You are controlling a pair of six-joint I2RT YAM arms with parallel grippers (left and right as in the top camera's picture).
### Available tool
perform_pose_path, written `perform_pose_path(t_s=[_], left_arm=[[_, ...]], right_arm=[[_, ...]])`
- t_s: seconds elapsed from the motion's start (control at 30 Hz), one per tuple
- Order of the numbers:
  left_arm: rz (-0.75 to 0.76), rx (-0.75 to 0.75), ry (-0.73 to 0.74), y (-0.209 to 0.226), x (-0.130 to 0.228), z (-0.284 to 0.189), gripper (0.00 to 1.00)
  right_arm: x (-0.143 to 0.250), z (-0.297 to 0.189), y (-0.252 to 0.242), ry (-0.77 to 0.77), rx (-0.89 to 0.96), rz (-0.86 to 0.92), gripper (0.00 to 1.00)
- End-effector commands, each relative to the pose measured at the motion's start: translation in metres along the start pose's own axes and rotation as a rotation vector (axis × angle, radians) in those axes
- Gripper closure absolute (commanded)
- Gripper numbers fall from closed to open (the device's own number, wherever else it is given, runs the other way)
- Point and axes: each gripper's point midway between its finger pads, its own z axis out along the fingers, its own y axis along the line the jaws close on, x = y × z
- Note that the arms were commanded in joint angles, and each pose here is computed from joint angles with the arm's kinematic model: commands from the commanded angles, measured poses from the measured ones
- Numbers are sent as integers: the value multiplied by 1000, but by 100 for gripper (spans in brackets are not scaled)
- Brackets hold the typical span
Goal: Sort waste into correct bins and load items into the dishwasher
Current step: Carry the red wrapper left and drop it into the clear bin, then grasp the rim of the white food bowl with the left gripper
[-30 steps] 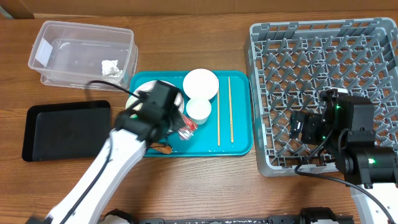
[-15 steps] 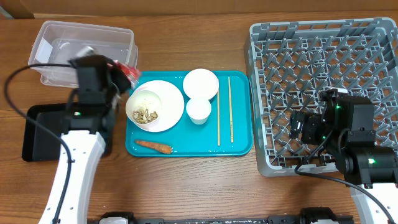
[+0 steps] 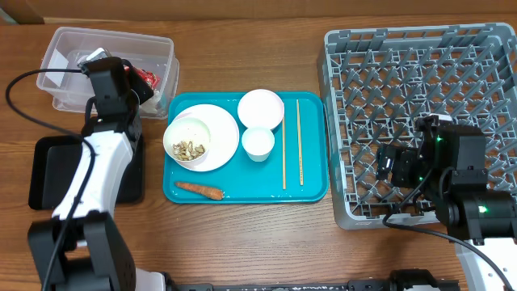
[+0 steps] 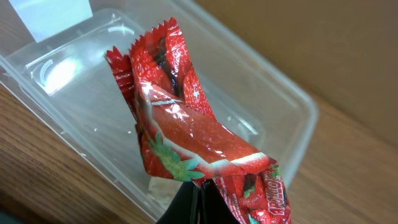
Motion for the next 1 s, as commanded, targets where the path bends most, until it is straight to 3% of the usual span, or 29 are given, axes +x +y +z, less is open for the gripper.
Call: perform_pose_path(t_s=[0.0, 0.1, 0.37, 0.53, 0.63, 0.73, 0.77, 0.97], left_arm=[[33, -24, -67, -3, -29, 3, 96], [47, -24, -90, -6, -40, 1, 96], [62, -46, -93, -4, -43, 1, 59], [106, -31, -39, -7, -30, 0, 56], [193, 29, 62, -22, -5, -8, 54], [277, 97, 216, -46, 38, -34, 55], [327, 141, 314, -61, 68, -52, 56], [470, 156, 528, -78, 140, -82, 55]], right_arm=[[-12, -9, 2, -42, -4, -8, 0], [-12, -9, 2, -42, -4, -8, 0], [-12, -9, 2, -40, -3, -8, 0], [-11, -9, 2, -35, -3, -8, 0], [-11, -9, 2, -35, -2, -8, 0], [-11, -9, 2, -35, -3, -8, 0], [-11, -9, 2, -35, -3, -8, 0], [-10, -9, 2, -34, -3, -8, 0]])
